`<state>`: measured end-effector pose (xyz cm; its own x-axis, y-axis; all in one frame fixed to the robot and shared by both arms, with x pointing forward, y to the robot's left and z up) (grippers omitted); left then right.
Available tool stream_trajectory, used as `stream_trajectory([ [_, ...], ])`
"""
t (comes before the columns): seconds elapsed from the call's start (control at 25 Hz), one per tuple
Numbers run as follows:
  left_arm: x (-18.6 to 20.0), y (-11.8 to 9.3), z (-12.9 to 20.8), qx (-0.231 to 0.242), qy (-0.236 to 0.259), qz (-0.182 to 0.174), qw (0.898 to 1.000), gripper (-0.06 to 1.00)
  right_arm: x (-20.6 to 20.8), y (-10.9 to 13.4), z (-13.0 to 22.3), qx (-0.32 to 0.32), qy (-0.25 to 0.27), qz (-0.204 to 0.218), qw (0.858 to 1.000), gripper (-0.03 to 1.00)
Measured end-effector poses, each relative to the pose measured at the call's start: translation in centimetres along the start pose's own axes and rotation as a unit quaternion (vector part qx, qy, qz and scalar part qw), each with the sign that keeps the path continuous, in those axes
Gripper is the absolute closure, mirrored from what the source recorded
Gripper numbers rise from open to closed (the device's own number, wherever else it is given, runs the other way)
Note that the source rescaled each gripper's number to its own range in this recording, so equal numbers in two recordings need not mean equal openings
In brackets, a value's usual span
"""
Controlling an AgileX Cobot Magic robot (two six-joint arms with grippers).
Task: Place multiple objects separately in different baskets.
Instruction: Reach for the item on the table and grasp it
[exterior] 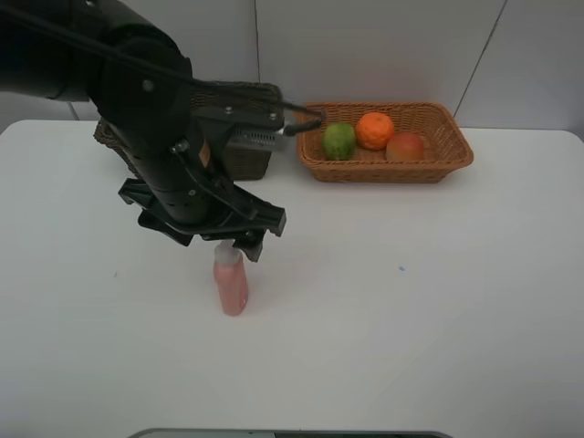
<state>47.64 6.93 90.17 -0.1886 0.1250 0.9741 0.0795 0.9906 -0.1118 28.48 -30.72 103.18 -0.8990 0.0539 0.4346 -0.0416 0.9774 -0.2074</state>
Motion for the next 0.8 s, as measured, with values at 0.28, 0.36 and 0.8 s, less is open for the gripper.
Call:
stream_trajectory([
  [0.28,-2.8,0.2,0.8,-0.002,0.038,-0.024,0.999,-0.05,0.0,0.0,0.0,0.000,0.000,0.000,1.000,-0.03],
  [0.36,-3.3,0.2,1.0,-0.009,0.045,-0.026,0.999,-0.05,0.0,0.0,0.0,0.000,0.000,0.000,1.000,-0.03],
  [0.8,-4.2,-0.2,1.0,-0.013,0.048,-0.014,0.999,0.06,0.0,0.0,0.0,0.000,0.000,0.000,1.000,-0.03],
])
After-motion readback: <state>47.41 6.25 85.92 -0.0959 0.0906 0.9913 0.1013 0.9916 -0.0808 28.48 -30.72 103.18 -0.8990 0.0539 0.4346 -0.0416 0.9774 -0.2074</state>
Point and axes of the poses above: a point on each arm's last joint axis where the gripper is mounted, x pointing back along that axis away from the gripper, y along the wrist's bending axis when the last joint is at zero, z = x × y, the point moved 6 cm from there along -x, pointing out along that axis toward the gripper, and after that the axes turned 12 degrees about x, right-handed, at the moved point
